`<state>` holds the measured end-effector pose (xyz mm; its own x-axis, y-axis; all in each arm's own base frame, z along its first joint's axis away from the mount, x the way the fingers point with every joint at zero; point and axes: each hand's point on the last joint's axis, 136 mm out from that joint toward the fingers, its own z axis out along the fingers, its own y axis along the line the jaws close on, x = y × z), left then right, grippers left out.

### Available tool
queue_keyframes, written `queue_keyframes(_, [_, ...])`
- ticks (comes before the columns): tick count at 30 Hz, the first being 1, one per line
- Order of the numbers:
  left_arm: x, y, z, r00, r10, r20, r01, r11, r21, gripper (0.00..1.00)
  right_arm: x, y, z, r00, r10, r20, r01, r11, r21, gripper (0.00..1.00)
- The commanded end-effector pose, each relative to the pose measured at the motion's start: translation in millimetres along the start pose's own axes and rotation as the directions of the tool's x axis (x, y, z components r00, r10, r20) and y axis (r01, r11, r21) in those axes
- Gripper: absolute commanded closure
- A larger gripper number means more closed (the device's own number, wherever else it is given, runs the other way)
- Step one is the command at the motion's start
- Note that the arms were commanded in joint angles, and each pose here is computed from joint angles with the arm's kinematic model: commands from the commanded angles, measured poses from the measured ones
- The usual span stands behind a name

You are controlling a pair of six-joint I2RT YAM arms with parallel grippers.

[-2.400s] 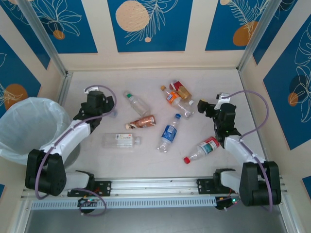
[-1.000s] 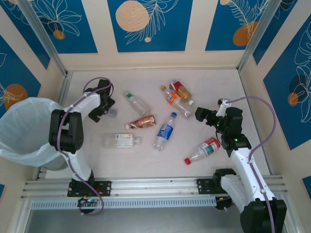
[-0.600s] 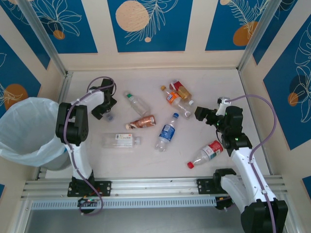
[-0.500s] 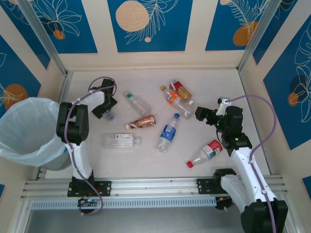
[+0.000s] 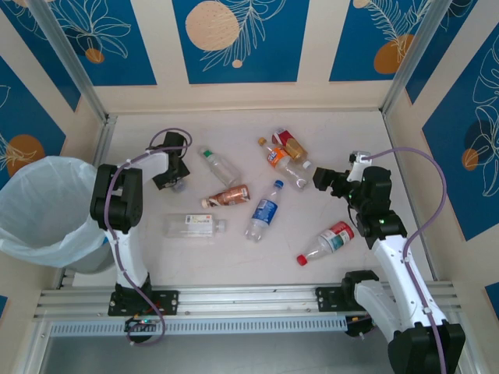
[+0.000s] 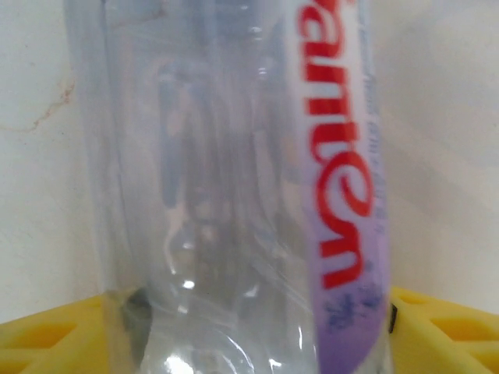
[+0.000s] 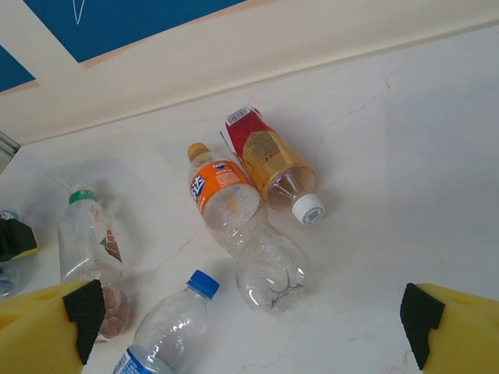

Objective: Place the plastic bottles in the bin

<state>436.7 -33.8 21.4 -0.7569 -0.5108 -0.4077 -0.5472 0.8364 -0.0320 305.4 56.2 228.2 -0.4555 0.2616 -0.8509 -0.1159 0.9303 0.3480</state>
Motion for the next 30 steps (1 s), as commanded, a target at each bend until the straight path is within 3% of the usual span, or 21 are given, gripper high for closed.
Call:
queue_keyframes(1, [3.3, -3.5, -1.2, 0.998, 0.066, 0.020, -0.067, 0.997, 0.028, 0.32, -15.7, 6.7, -2.8, 0.999, -0.003, 0.040, 0.003, 1.000, -0.004, 0.01])
queue_keyframes(6, [4.8, -9.1, -4.3, 0.992, 0.121, 0.024, -0.122, 0.991, 0.052, 0.43, -16.6, 12.1, -0.4, 1.000, -0.010, 0.030, 0.010, 1.000, -0.009, 0.00])
queue_keyframes(13, [10.7, -30.6, -34.0, 0.965, 0.253, 0.071, -0.259, 0.960, 0.102, 0.49, -5.7, 23.0, 1.6, 1.000, 0.011, -0.024, -0.012, 0.999, -0.038, 0.01])
queue_keyframes(23, [26.2, -62.8, -115.0, 0.923, 0.347, 0.166, -0.381, 0.886, 0.265, 0.51, 15.8, 57.7, 1.8, 0.997, 0.029, -0.077, -0.044, 0.979, -0.200, 0.01])
queue_keyframes(30, [17.2, -49.2, -174.3, 0.913, 0.346, 0.218, -0.399, 0.867, 0.299, 0.52, 5.7, 70.3, 4.1, 1.000, 0.023, -0.003, -0.023, 0.968, -0.250, 0.00])
